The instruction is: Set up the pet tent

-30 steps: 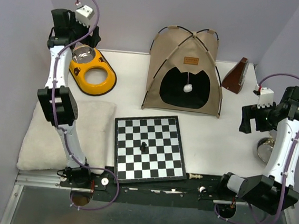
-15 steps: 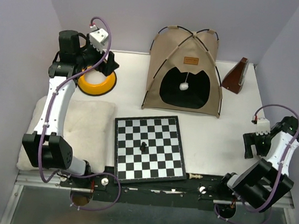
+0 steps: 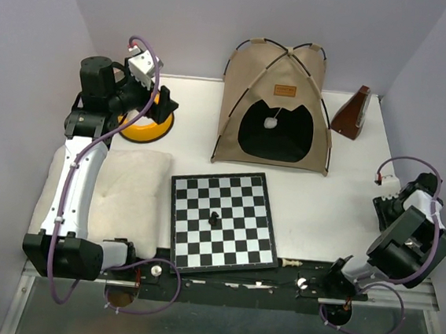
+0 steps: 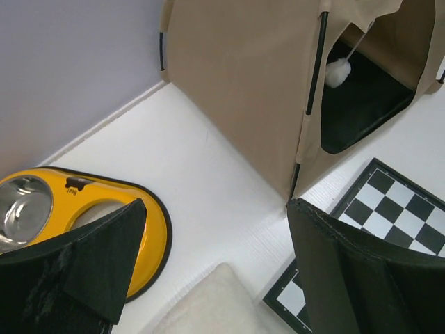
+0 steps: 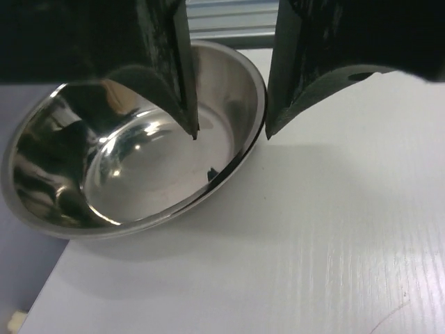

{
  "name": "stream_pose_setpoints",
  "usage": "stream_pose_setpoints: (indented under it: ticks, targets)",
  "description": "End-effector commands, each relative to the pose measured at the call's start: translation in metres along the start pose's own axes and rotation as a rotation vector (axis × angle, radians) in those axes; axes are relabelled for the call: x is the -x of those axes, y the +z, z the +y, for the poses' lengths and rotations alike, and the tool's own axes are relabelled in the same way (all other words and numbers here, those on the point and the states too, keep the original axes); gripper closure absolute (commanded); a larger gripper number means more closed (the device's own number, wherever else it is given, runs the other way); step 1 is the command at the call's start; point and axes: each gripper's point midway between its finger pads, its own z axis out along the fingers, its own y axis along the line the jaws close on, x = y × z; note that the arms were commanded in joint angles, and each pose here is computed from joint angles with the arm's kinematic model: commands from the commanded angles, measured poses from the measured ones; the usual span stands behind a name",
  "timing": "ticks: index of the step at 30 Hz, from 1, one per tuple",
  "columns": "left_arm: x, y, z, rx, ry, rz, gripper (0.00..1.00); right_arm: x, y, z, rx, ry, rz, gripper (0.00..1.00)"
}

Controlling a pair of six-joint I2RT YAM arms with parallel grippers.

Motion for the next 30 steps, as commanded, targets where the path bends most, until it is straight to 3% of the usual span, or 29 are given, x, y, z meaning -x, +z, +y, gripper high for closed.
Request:
stream_pose_setpoints:
  ticks: [1, 2, 4, 8, 13, 17, 21, 23, 27, 30]
  targets:
    - [-0.001, -0.002, 0.001, 0.025, -0.065, 0.013, 0.01, -0.001, 0.008, 0.0, 0.015, -0.04, -0.007, 0.61]
    - [0.0, -0.002, -0.001, 0.018, -0.075, 0.013, 0.01, 0.001, 0.006, 0.006, 0.047, -0.049, -0.017, 0.7]
    - [0.007, -0.004, -0.005, 0.004, -0.086, 0.005, 0.01, 0.008, -0.011, 0.021, 0.128, -0.069, -0.059, 0.99]
    - [0.016, -0.008, -0.015, -0.039, -0.138, -0.005, 0.01, 0.043, -0.076, 0.065, 0.254, -0.211, -0.266, 0.99]
    - [0.011, -0.004, -0.041, -0.119, -0.225, 0.033, 0.03, 0.087, -0.159, 0.158, 0.351, -0.584, -0.511, 0.99]
    - [0.015, -0.011, -0.051, -0.151, -0.249, 0.033, 0.03, 0.098, -0.214, 0.229, 0.459, -0.86, -0.649, 0.99]
    - [0.014, -0.018, -0.08, -0.25, -0.356, 0.043, 0.03, 0.105, -0.241, 0.273, 0.477, -1.109, -0.729, 0.99]
    - [-0.009, -0.016, -0.105, -0.323, -0.449, 0.096, 0.02, 0.108, -0.251, 0.297, 0.473, -1.245, -0.782, 0.99]
    - [-0.045, -0.014, -0.151, -0.411, -0.495, 0.192, 0.01, 0.116, -0.246, 0.341, 0.294, -1.56, -0.879, 0.99]
    - [-0.064, -0.012, -0.173, -0.43, -0.482, 0.256, 0.01, 0.129, -0.246, 0.361, 0.192, -1.666, -0.952, 0.99]
